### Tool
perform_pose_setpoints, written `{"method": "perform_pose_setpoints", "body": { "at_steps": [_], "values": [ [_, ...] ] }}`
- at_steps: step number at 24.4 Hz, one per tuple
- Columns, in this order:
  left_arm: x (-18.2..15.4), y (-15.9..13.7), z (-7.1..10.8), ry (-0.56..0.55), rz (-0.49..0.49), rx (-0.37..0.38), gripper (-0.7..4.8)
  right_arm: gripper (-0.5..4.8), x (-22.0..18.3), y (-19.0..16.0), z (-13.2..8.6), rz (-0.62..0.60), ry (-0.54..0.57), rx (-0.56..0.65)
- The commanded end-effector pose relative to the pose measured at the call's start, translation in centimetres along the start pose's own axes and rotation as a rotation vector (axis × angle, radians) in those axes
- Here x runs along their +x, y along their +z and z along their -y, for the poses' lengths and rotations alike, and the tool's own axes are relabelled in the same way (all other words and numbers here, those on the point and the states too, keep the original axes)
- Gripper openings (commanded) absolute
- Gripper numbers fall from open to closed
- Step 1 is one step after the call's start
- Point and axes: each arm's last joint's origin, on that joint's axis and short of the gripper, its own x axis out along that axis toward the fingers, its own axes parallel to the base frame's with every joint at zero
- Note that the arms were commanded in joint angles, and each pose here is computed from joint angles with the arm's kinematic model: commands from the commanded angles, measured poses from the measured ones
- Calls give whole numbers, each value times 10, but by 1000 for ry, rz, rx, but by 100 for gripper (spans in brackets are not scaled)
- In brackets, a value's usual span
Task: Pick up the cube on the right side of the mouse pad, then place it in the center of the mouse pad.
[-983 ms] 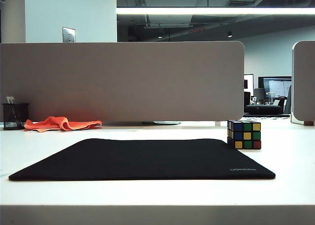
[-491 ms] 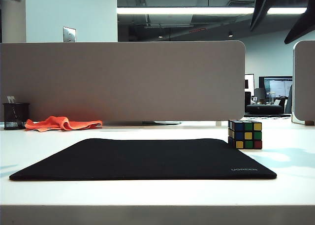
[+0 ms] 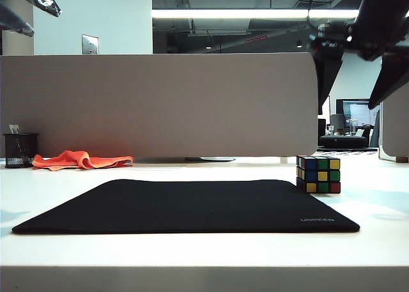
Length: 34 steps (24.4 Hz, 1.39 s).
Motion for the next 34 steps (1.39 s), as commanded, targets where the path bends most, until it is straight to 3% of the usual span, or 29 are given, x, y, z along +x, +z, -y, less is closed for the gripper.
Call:
{"method": "perform_pose_setpoints", "body": {
  "at_steps": [1,7,13,25,27,29,30,31,34],
  "values": [
    [-2,3,1,14,19,12,346,479,16,11,-5,-3,-1,17],
    [-1,3,1,10,18,13,345,479,47,15,-21,-10,21,-14],
    [-1,3,2,7,14,11,345,479,67,13,-21,-46,-60,-7],
    [-1,0,2,8,-9,1,344,479,99,10,-24,-86,-31,27],
    [-1,0,2,8,-9,1,344,416,99,11,-24,-76,-28,27],
    [-1,0,2,8,-9,1,344,401,99,11,-24,-73,-27,27],
    [-1,0,2,8,-9,1,344,322,99,11,-24,-73,-27,27],
    [-1,0,2,8,-9,1,344,296,99,11,-24,-73,-27,27],
    [-1,0,2,8,-10,1,344,291,99,11,-24,-73,-27,26]
  ]
}}
